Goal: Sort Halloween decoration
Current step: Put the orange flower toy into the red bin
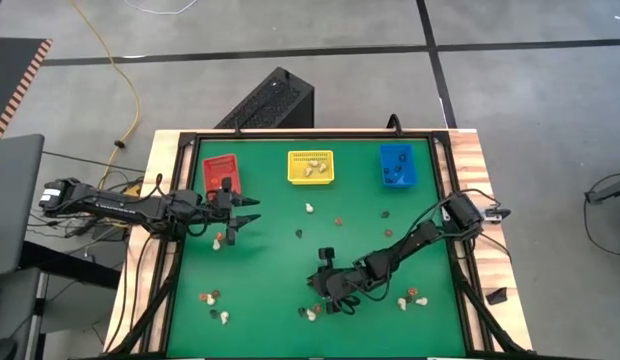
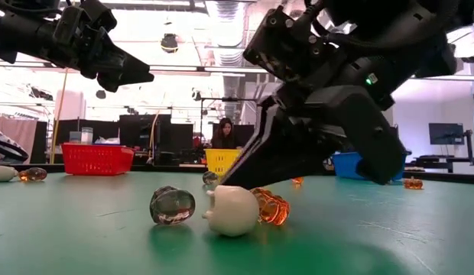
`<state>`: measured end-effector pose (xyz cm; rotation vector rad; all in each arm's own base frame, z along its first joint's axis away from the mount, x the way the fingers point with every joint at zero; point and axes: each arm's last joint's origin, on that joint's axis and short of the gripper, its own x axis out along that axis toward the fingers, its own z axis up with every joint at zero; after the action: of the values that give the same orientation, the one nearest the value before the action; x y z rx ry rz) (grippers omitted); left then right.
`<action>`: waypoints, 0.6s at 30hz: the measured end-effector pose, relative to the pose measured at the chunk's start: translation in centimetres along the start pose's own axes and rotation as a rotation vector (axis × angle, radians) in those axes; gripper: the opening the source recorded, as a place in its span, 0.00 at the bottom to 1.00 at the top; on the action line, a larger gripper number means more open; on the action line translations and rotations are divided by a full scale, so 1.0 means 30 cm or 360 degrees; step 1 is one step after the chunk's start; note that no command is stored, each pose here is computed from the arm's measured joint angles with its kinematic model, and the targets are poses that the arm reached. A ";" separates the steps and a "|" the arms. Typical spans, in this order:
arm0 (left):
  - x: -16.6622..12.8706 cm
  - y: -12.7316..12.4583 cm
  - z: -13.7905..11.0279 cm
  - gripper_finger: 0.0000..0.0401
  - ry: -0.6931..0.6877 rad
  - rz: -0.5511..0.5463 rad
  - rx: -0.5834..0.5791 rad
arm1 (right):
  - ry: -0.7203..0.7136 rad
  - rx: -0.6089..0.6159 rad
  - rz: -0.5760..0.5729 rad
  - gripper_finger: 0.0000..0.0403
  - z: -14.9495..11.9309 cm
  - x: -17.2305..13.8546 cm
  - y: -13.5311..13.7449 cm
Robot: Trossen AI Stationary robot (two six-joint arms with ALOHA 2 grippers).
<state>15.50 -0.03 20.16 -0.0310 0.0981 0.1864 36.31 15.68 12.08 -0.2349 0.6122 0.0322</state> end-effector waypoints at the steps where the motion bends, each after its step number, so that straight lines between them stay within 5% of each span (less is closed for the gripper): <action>1: 0.000 0.000 0.000 0.44 0.0000 0.0000 0.0001 | -0.0043 -0.0027 -0.0007 0.18 0.013 -0.002 -0.013; 7: -0.004 0.012 0.003 0.44 -0.0016 0.0189 0.0002 | -0.0451 -0.0007 -0.0151 0.18 0.147 0.005 -0.178; 15: -0.030 0.031 0.028 0.44 -0.0121 0.0427 -0.0019 | -0.0676 0.0101 -0.0110 0.18 0.256 0.168 -0.494; 18: -0.046 0.049 0.044 0.44 -0.0184 0.0719 0.0000 | -0.0725 0.0096 -0.0139 0.18 0.281 0.259 -0.601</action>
<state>14.00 1.21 21.59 0.0026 -0.0121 0.6387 49.22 -0.24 18.07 -0.1874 0.1489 -0.0169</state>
